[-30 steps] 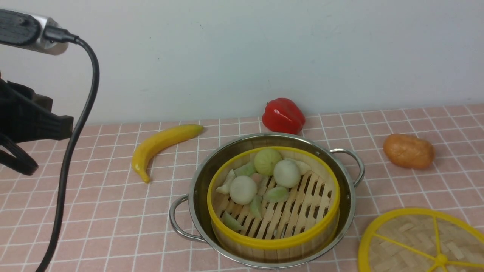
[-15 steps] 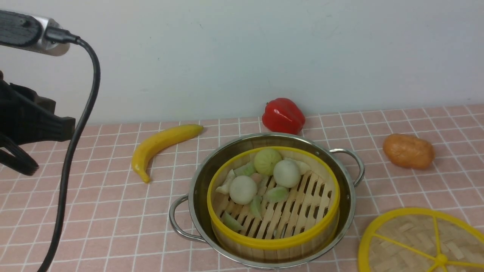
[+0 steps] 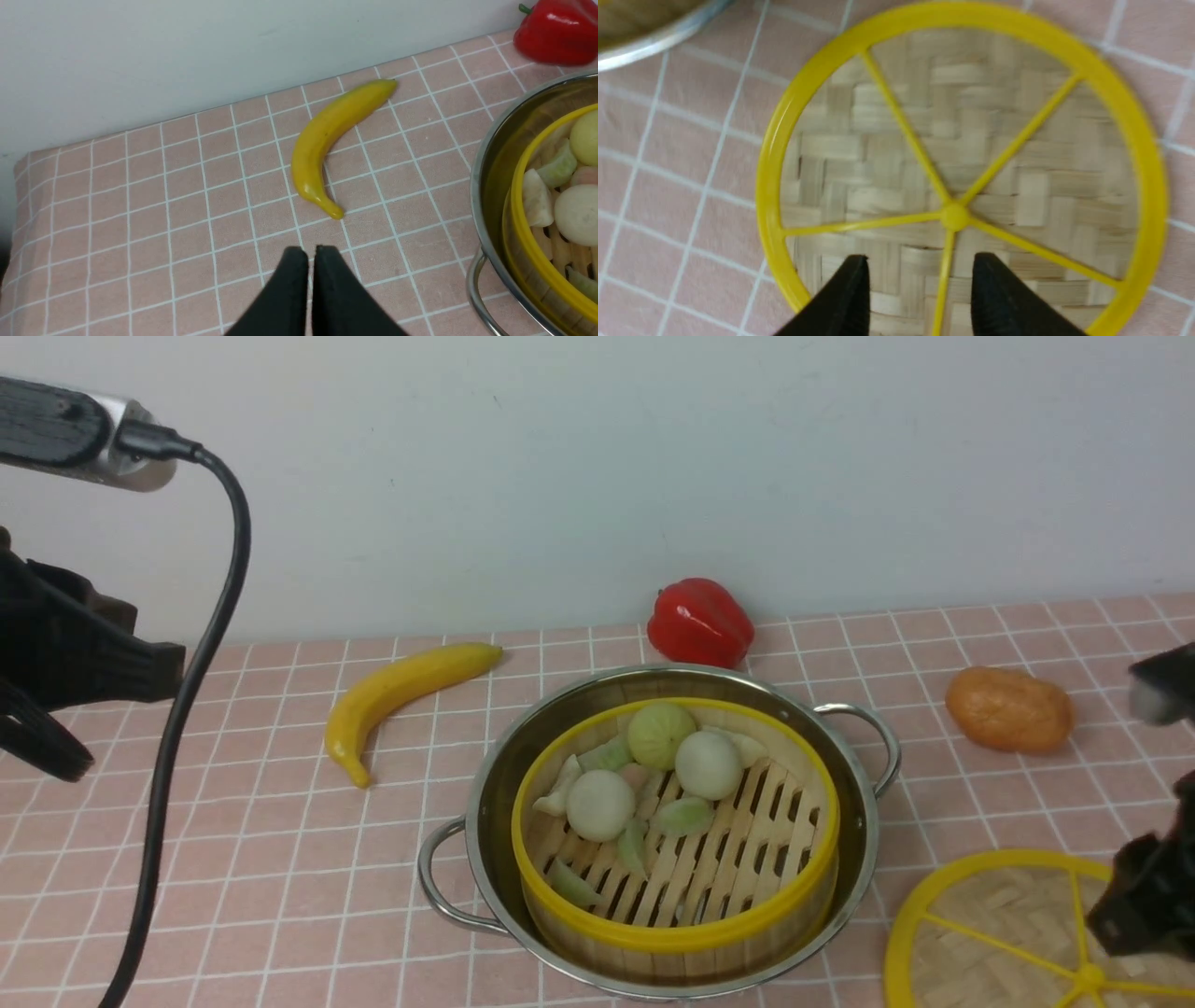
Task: Place the steamer in the pot on the pink tablecloth, and put the lid on the steamer.
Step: 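Move the gripper down to the bamboo steamer lid and grasp its center knob, then place the bamboo steamer lid onto the steamer basket in the pot with the right gripper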
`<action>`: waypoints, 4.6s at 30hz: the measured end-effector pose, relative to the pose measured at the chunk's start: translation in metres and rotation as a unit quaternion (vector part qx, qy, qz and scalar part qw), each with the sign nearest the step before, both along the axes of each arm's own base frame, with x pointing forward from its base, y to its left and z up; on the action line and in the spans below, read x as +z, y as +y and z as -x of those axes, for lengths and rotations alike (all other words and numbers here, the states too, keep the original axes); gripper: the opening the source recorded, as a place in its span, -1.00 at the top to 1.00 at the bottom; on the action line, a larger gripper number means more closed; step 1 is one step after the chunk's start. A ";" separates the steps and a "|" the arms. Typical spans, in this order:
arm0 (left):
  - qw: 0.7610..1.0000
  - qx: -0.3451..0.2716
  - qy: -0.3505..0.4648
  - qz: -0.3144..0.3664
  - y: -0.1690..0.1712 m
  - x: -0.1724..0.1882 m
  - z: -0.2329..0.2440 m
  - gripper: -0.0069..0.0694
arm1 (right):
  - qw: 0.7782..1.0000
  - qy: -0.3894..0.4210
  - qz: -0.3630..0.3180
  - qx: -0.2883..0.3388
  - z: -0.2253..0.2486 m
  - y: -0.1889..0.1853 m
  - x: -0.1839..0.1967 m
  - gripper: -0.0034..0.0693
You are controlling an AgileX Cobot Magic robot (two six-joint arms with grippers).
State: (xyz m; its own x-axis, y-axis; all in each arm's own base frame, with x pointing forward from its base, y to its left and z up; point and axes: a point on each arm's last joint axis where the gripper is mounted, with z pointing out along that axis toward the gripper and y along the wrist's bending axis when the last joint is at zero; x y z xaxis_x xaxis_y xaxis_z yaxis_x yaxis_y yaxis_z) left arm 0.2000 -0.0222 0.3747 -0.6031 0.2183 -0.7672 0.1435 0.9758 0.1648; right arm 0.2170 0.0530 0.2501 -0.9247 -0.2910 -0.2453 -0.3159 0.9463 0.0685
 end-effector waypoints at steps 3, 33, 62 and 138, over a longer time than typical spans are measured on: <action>1.000 0.000 0.001 0.000 0.000 0.000 0.000 0.78 | 0.998 0.031 0.046 0.008 -0.005 0.006 -0.015 0.01; 1.000 -0.003 0.002 -0.004 0.000 0.000 0.000 0.71 | 0.986 0.103 0.133 0.008 -0.041 0.009 -0.062 0.50; 1.000 -0.004 0.002 -0.001 0.000 0.000 0.000 0.65 | 0.942 -0.133 0.041 0.305 -0.065 0.158 0.092 0.50; 1.000 -0.013 0.006 -0.003 -0.002 -0.002 -0.002 0.62 | 0.832 -0.161 0.070 0.526 -0.075 0.185 0.084 0.50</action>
